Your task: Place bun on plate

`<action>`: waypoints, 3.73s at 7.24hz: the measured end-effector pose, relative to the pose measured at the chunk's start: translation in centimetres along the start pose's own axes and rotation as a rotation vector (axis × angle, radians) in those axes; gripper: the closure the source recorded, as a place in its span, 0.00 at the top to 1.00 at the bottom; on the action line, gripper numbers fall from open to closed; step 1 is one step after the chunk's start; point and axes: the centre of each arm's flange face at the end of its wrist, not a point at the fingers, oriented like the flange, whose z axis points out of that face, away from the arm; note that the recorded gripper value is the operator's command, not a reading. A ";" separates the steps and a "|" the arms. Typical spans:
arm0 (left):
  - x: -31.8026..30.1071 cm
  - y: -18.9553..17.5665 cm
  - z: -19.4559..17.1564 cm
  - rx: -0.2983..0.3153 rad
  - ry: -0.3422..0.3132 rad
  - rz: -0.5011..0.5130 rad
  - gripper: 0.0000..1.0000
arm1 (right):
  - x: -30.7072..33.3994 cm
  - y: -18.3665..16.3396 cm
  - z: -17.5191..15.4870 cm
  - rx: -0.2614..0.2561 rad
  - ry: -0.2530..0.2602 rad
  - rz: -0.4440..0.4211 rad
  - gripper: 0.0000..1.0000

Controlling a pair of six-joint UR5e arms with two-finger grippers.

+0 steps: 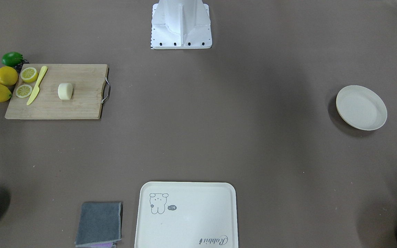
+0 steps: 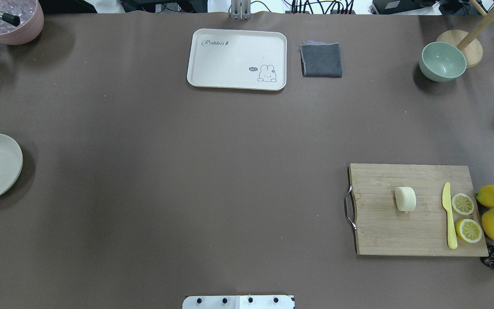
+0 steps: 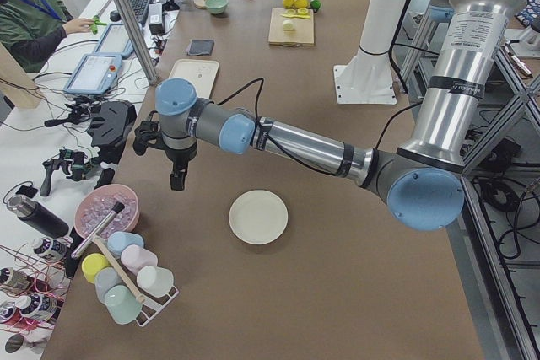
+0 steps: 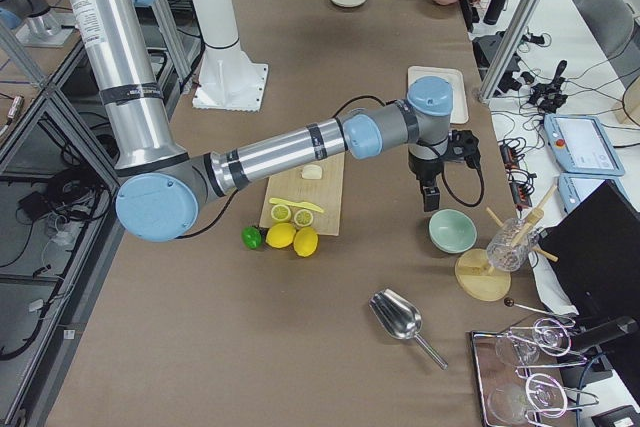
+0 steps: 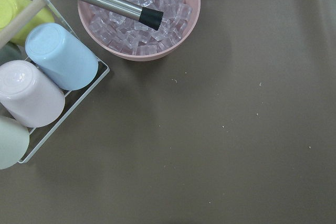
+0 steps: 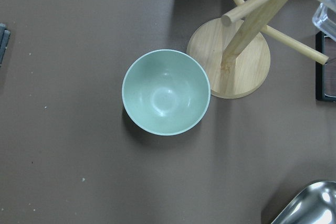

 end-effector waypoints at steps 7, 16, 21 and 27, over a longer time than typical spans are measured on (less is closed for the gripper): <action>-8.2 9.6 10.1 -0.086 0.017 0.191 0.97 | -2.5 -1.1 0.5 -0.006 -0.016 -0.025 1.00; -7.5 13.2 19.9 -0.211 0.086 0.425 0.85 | -3.9 -0.8 -0.2 0.008 -0.028 -0.045 1.00; -6.6 14.3 22.6 -0.265 0.086 0.448 0.68 | -3.8 0.1 -0.3 0.010 -0.023 -0.047 1.00; -5.5 13.9 22.9 -0.267 0.091 0.464 0.00 | -4.2 0.4 -1.0 0.019 -0.031 -0.002 1.00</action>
